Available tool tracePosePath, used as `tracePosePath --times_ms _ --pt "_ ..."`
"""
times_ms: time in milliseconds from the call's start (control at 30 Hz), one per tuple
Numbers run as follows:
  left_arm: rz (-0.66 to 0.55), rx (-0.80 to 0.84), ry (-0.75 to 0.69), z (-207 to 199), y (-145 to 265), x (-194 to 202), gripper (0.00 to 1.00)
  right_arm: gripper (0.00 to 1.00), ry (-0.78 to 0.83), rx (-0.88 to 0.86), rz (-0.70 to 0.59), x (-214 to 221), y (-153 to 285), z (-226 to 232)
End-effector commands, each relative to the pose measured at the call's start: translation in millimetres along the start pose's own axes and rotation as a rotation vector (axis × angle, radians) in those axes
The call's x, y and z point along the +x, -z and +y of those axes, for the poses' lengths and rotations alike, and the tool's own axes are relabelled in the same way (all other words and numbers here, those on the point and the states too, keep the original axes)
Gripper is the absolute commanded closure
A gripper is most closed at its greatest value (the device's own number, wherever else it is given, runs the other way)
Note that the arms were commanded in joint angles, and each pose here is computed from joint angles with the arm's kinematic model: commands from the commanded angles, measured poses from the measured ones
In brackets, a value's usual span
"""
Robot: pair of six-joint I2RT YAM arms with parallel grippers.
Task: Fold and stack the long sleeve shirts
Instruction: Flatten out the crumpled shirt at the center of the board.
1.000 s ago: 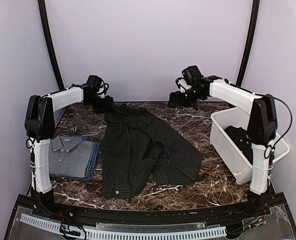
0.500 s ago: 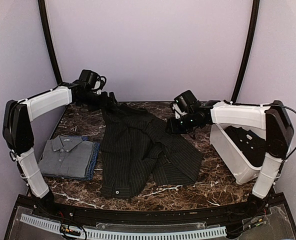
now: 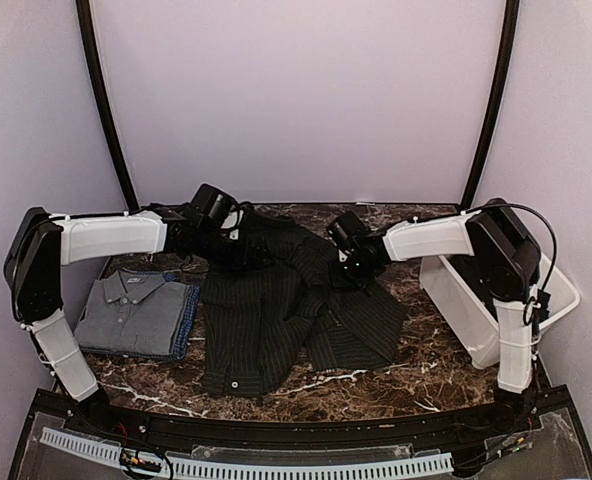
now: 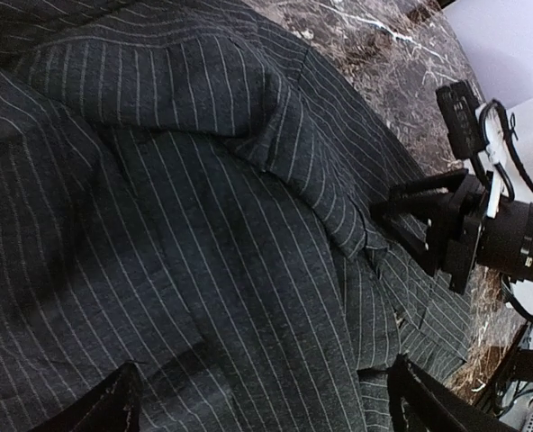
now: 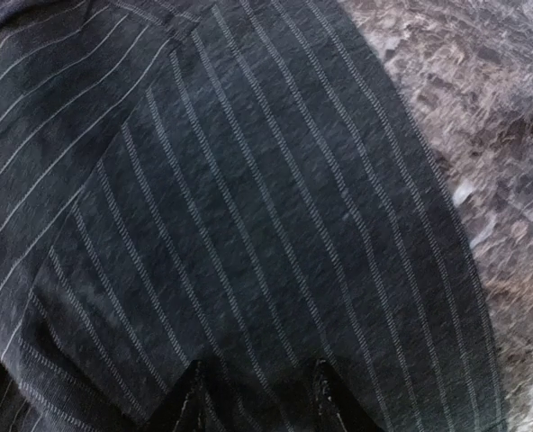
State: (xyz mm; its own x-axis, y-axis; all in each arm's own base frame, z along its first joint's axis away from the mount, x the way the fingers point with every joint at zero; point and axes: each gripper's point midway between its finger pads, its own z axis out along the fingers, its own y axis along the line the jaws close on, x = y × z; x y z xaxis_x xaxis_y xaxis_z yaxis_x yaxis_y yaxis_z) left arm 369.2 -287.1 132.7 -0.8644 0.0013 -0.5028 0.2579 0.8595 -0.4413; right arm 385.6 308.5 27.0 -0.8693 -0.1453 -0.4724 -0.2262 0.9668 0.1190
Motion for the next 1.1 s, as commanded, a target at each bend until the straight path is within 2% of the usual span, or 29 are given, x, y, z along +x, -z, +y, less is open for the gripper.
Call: tracePosePath --times_ms 0,133,333,467,600,767,1067 --pt "0.035 0.046 0.010 -9.6 -15.0 15.2 0.07 0.62 -0.009 0.150 -0.014 -11.0 -11.1 -29.3" --pt "0.077 0.029 0.006 -4.3 -21.8 28.5 0.07 0.62 -0.046 0.244 -0.004 -28.2 -20.0 -65.5" --pt "0.108 -0.020 -0.010 7.8 -17.6 41.1 0.07 0.55 -0.118 0.312 -0.020 -72.4 -26.8 -104.4" --pt "0.119 -0.050 -0.021 14.7 -12.4 47.1 0.07 0.47 -0.111 0.291 -0.085 -117.0 -9.1 -97.2" --pt "0.112 -0.073 -0.020 20.0 -7.8 48.5 0.07 0.38 -0.040 0.231 -0.153 -135.5 27.0 -59.5" --pt "0.087 -0.093 -0.018 22.2 -2.8 43.9 0.07 0.39 0.030 0.125 -0.172 -105.6 67.7 -16.2" --pt "0.027 -0.109 -0.014 19.7 11.3 21.5 0.07 0.52 0.118 -0.027 -0.050 15.7 86.7 22.6"
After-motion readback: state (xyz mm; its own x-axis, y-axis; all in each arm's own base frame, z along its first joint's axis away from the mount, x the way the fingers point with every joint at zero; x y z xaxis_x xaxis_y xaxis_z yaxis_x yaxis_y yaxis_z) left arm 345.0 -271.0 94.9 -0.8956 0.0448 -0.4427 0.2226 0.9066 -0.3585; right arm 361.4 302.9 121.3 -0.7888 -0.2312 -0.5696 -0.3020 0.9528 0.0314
